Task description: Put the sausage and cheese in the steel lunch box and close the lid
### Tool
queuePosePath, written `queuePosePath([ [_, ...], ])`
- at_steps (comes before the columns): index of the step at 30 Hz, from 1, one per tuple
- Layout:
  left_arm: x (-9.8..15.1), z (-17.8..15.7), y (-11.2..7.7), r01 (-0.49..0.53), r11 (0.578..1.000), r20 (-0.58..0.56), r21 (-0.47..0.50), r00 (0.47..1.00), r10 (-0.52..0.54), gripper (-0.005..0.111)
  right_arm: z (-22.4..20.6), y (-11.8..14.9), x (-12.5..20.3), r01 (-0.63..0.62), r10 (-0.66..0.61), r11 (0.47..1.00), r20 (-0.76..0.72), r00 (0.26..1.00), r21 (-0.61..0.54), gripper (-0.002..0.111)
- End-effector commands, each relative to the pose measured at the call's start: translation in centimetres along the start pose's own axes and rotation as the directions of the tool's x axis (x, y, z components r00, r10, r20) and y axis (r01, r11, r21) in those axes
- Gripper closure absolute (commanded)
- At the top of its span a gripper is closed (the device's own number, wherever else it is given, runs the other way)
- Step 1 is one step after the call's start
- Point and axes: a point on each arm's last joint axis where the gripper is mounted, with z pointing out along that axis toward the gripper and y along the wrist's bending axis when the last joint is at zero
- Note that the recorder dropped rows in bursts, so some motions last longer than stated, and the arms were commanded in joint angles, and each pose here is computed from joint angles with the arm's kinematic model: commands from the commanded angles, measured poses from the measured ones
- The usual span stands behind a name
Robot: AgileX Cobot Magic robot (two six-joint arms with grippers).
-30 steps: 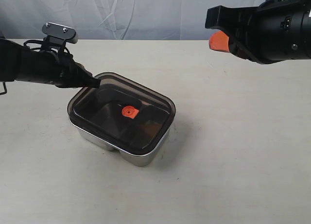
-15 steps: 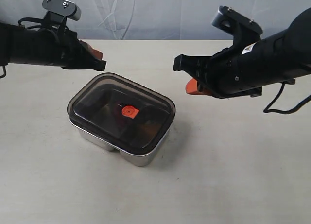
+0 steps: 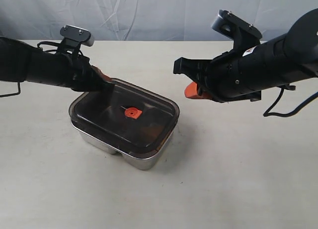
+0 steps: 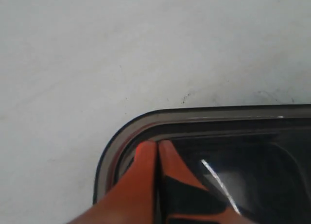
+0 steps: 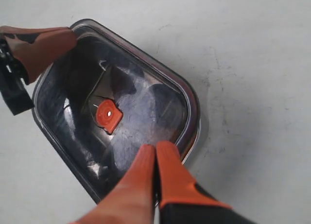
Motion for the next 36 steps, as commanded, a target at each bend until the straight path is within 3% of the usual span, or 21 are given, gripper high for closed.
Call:
queuePosePath([
  [1,0.2,0.5,-0.2,0.015,1.0,-0.006,0.026,1.0,-0.015,0.106,0.0,-0.2,0.0,0.01,-0.01,1.0,0.0,1.0,0.004,0.108],
  [11,0.1,0.5,-0.5,0.004,0.998,-0.003,0.059,1.0,-0.004,0.106,0.0,-0.2,-0.1,0.015,-0.015,1.0,0.02,1.0,0.006,0.108],
  [14,-0.8,0.5,-0.4,-0.039,0.998,0.03,0.051,0.999,0.037,0.106,0.0,-0.2,-0.3,0.015,-0.015,1.0,0.042,0.999,0.008,0.108],
  [21,-3.2,0.2,-0.3,-0.029,0.998,0.143,0.049,0.989,0.022,0.106,0.6,-0.6,-1.6,-0.03,0.026,0.999,0.172,0.985,0.021,0.108],
  [28,-4.0,1.6,0.2,-0.034,0.997,0.159,0.065,0.987,0.024,0.106,1.5,-0.9,-1.2,-0.041,0.037,0.999,0.125,0.991,0.031,0.108],
  [36,-3.3,3.5,0.5,-0.031,0.994,0.131,0.109,0.991,0.017,0.106,1.6,-1.0,-1.1,-0.042,0.038,0.999,0.113,0.993,0.033,0.108],
])
